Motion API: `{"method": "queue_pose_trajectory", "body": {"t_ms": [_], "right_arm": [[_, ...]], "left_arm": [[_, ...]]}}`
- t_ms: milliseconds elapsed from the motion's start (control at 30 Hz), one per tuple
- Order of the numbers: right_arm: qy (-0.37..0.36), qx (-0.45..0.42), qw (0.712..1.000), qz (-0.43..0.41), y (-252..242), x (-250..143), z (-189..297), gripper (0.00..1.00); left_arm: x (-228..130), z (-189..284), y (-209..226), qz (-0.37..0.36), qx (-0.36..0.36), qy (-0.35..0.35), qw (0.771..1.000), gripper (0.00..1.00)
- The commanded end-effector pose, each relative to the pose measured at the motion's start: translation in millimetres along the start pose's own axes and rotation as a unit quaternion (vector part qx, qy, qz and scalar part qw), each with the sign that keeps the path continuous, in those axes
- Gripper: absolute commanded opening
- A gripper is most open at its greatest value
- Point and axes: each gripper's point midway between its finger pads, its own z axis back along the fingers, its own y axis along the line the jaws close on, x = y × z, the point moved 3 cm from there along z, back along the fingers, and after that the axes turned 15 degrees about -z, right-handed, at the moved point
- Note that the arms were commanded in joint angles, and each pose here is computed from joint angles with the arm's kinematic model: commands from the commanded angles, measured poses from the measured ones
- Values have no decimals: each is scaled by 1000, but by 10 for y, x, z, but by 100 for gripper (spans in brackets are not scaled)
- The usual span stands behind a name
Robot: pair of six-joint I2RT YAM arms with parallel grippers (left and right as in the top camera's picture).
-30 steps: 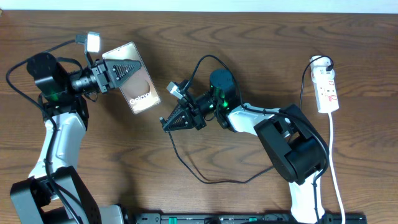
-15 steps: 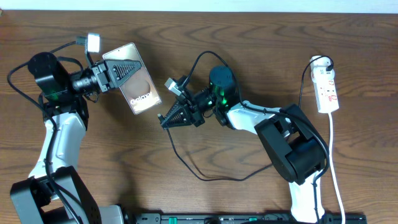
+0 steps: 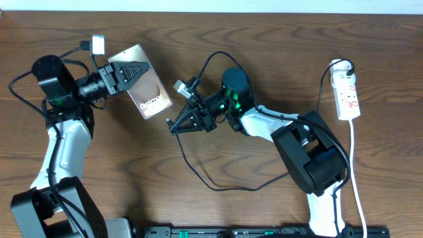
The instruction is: Plug charger to phone and switch on socket
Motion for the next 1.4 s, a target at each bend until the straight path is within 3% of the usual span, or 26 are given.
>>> {"method": "queue_pose_trajectory", "body": {"t_ms": [0,1367], "right_arm": [[-12,-6,1000,-2,15,103,-6,1],[-32,-16,999,-28,-26,152,2,1]], "left_arm": [[59,6,-45,-20,0,-2,1000,7],[-9,-103,-100,-23,-17,13,1000,7]]}}
